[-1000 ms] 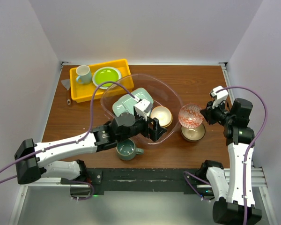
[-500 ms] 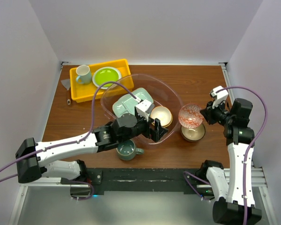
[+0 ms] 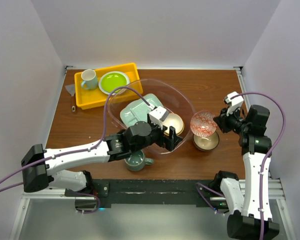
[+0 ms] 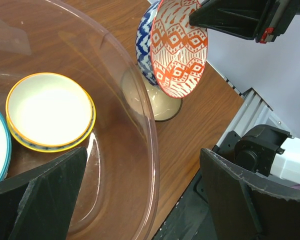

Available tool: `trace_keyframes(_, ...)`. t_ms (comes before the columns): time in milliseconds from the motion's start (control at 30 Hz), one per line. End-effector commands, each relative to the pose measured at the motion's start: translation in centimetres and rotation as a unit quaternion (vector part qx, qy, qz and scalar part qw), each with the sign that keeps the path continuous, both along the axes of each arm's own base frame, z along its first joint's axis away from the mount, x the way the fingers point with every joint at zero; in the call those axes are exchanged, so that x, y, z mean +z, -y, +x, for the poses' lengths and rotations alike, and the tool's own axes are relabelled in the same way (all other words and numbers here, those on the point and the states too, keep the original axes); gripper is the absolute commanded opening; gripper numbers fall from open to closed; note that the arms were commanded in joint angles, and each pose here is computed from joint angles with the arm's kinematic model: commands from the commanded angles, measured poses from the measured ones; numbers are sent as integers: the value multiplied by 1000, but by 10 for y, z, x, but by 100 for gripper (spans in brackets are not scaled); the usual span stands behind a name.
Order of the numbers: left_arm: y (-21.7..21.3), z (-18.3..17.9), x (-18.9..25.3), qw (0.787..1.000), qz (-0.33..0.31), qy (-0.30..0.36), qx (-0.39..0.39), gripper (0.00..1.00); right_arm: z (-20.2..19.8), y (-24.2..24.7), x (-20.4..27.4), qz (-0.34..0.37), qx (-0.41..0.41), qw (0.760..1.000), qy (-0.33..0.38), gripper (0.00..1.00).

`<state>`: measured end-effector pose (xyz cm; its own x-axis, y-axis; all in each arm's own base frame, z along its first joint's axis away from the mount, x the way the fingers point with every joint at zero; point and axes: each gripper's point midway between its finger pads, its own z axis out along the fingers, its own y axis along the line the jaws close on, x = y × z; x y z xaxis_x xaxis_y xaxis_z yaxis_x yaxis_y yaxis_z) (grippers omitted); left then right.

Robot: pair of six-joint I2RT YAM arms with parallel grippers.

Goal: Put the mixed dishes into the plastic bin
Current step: Pick up the bowl from the center of the board.

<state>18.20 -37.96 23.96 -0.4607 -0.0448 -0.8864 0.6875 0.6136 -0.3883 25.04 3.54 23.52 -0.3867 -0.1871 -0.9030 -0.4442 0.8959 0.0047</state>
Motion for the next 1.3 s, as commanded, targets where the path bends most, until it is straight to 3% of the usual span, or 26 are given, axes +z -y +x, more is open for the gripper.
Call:
trace_keyframes(0,16,11,36,998,-52,25,21,100,6,-5,21,10,14,999,44,0)
trace_keyframes(267,33,36,29,994,-54,17,90,98,6,-7,22,14,18,999,45,0)
trace_keyframes(733,67,67,10,983,-15,21,181,75,5,-8,23,16,21,999,45,0)
trace_keyframes(933,75,80,6,978,14,35,207,51,4,-10,25,19,27,998,46,0)
trace_keyframes(1133,77,86,6,975,46,51,213,14,-2,-19,34,22,56,997,52,0)
trace_keyframes(1167,77,87,8,974,47,53,214,2,-3,-20,39,21,62,996,57,0)
trace_keyframes(1267,72,86,22,974,42,62,215,0,-11,-30,49,23,96,993,64,0)
